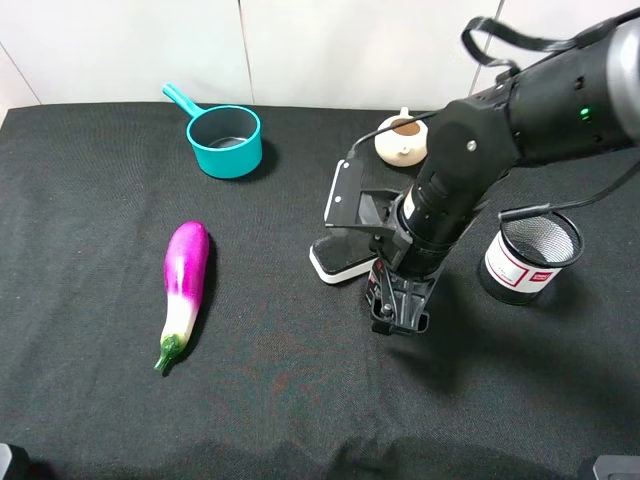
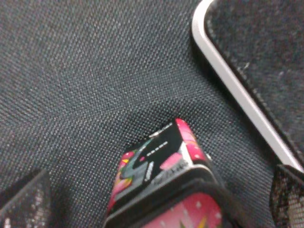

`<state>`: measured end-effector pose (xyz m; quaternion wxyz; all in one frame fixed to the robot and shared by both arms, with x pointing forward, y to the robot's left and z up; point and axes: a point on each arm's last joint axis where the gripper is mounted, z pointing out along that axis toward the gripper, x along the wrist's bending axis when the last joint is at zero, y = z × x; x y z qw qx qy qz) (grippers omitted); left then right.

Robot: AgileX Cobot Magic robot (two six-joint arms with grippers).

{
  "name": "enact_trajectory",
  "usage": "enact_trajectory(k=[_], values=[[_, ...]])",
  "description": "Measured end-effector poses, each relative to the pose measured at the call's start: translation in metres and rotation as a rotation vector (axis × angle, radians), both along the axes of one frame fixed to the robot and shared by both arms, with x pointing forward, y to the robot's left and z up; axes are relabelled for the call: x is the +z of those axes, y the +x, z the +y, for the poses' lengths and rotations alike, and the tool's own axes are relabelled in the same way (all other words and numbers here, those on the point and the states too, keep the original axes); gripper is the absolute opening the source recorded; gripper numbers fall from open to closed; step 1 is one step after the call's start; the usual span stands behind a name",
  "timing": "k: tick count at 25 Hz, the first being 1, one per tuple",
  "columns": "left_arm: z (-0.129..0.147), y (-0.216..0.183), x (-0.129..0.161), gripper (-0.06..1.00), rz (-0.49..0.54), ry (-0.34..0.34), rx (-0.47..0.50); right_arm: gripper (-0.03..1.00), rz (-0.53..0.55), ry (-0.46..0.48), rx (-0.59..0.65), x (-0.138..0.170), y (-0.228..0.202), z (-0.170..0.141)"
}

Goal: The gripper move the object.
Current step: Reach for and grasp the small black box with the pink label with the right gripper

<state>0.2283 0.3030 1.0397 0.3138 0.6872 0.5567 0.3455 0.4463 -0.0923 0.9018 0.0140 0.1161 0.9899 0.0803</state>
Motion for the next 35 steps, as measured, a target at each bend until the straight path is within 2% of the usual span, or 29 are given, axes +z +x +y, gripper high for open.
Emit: enact_trajectory(k=[17,26,35], values=[[0.001,0.000,0.000,0.93,-0.001,0.025,0.002,0.69,0.015,-0.025,0.002,-0.018,0.003,0.002],[0.001,0.000,0.000,0.93,-0.002,0.033,-0.002,0.42,0.010,-0.020,0.000,-0.018,0.003,0.002],[0.002,0.000,0.000,0.93,-0.002,0.043,-0.008,0.42,0.010,-0.020,-0.001,-0.018,0.003,0.002]])
